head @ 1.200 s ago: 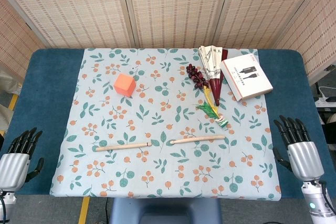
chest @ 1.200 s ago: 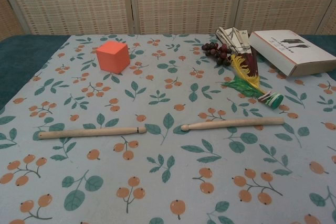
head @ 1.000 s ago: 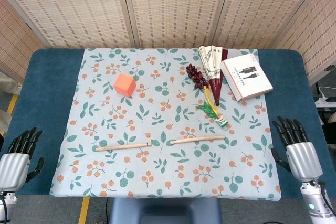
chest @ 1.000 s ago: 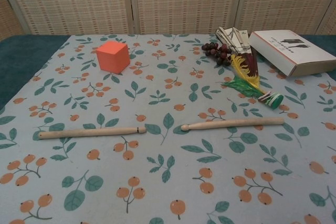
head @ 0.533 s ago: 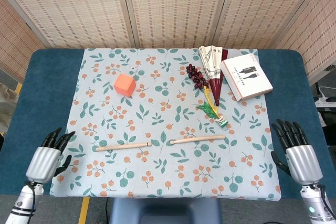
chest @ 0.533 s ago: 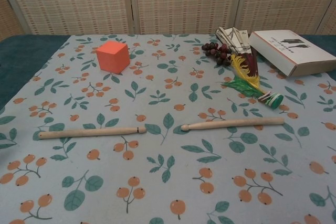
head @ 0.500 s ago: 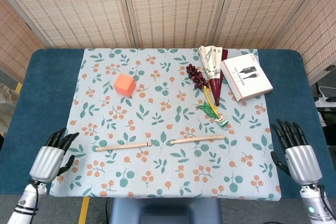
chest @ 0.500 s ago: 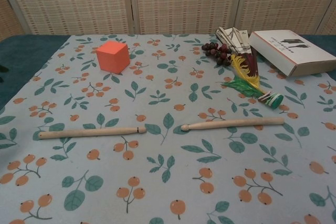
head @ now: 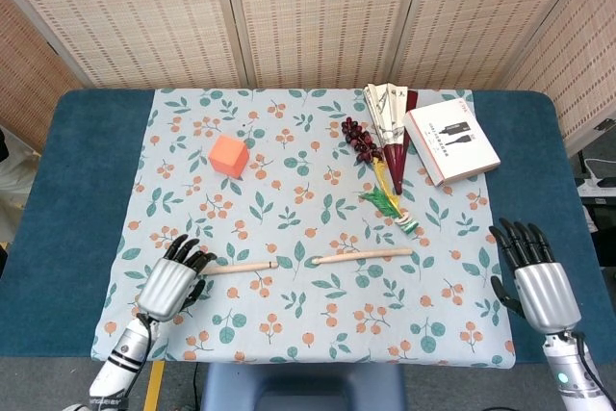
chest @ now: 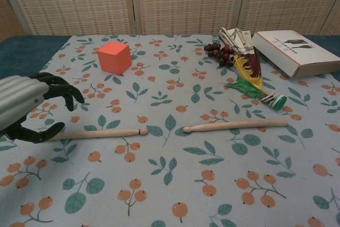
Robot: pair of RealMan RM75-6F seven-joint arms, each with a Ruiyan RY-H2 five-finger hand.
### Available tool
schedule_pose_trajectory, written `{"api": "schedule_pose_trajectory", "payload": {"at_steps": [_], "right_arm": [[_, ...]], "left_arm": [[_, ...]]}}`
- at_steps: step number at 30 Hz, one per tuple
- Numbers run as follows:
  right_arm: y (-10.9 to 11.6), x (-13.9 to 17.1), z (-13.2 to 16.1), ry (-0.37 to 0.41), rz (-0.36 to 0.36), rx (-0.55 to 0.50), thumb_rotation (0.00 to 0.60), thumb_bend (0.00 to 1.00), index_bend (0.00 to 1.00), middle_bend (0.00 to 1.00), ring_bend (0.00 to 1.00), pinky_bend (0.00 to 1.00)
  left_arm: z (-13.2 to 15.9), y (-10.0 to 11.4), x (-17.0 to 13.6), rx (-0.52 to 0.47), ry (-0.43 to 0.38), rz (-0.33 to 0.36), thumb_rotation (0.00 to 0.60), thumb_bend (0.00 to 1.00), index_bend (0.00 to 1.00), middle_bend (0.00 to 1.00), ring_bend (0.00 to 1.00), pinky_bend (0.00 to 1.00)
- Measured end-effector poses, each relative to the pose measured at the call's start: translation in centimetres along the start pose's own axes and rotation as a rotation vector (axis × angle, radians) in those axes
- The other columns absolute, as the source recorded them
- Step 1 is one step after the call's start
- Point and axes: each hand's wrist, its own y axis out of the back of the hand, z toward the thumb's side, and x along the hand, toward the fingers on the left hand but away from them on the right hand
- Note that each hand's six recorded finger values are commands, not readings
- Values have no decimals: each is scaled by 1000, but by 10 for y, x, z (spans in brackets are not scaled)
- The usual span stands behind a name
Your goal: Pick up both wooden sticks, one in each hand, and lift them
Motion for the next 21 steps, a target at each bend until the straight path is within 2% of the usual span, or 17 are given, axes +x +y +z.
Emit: {"api": "schedule_pose_trajectory", "payload": {"at_steps": [12, 21], "right_arm": [[4, -1, -6, -18, 2, -8, 600, 354, 0, 0, 0, 0], [6, 1, -7, -15, 9, -9, 600, 353, 0, 0, 0, 0]], "left_arm": [[16, -24, 22, 96, 14, -63, 600, 362, 291, 359, 167, 148], [10, -41, 29, 226, 63, -103, 600, 362, 279, 356, 165, 135]]}}
